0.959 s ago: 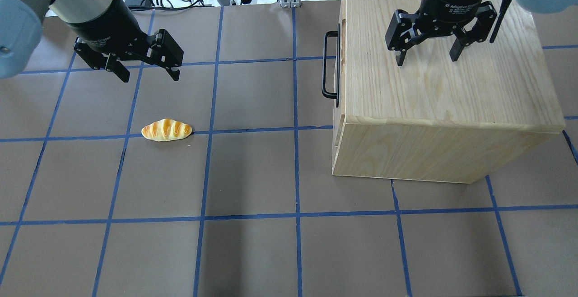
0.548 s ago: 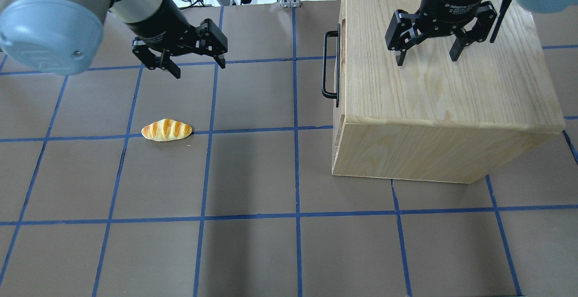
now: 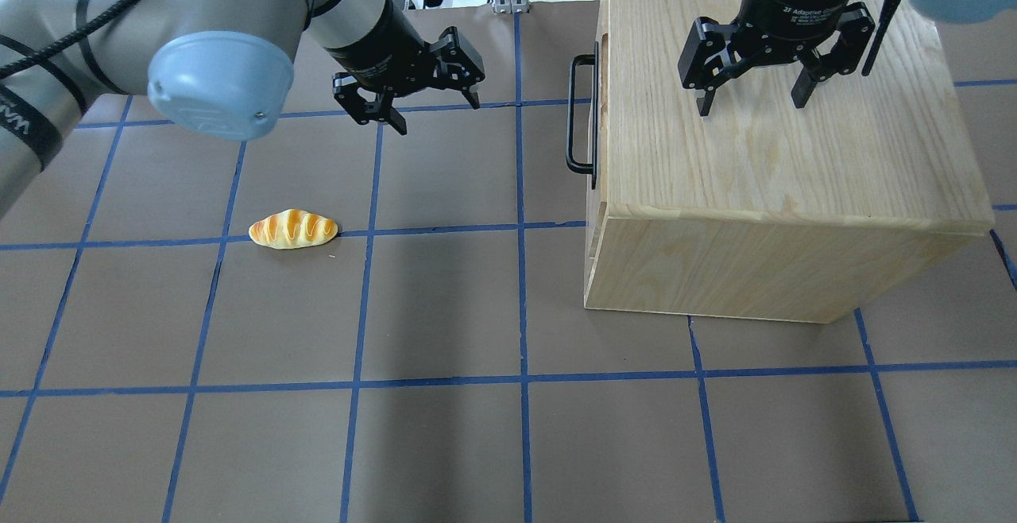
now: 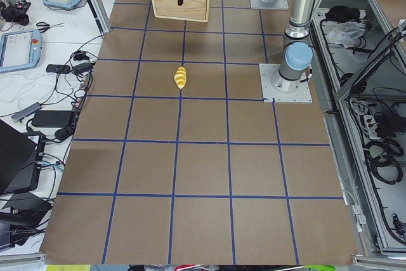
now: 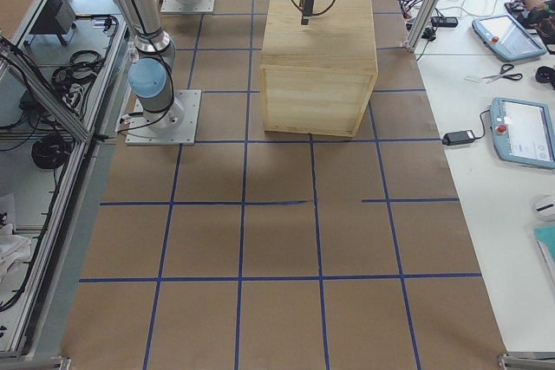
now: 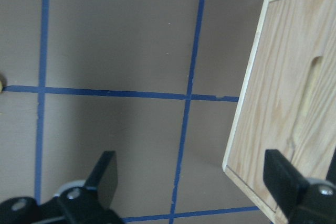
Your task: Open upper drawer
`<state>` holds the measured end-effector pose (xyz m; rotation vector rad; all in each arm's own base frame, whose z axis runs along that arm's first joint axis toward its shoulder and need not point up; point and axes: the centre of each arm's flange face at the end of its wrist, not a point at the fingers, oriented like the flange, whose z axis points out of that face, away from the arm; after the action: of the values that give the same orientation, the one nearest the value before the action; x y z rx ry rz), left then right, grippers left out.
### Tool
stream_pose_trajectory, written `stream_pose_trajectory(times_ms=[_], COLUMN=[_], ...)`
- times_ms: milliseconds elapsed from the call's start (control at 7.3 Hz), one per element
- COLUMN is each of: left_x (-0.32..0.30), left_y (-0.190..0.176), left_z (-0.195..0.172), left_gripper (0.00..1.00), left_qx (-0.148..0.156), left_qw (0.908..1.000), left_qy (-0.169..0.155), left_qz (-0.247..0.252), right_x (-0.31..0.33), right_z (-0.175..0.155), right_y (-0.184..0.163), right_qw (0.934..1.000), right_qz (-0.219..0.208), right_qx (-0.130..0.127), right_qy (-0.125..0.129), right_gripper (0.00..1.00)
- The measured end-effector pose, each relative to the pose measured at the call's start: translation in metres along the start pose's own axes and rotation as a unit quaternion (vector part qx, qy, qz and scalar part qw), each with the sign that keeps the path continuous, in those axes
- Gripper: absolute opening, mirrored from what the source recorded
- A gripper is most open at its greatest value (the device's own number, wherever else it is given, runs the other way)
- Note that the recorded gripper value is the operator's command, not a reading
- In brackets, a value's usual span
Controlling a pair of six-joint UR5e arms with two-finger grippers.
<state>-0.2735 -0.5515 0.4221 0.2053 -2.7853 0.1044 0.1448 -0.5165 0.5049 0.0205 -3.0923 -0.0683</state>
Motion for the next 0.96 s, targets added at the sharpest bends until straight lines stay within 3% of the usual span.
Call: stream_pose_trajectory(times_ms=[411, 959], left_x=[0.036, 0.054], left_y=[-0.001, 0.005], left_z=[0.029, 0.061], left_gripper=[1.0, 1.0], left_qx=[0.002, -0.011], left_qw=[0.9974, 0.9963], left_qy=[0.061, 0.065], left_qz=[-0.04, -0.055], right_x=[0.0, 0.0], right_z=[0.0, 0.0], right_y=[0.0, 0.0], right_qw=[1.0, 1.0], right_qz=[0.0, 0.0], right_qx=[0.0, 0.0], right_qy=[0.0, 0.0], right_gripper=[1.0, 1.0])
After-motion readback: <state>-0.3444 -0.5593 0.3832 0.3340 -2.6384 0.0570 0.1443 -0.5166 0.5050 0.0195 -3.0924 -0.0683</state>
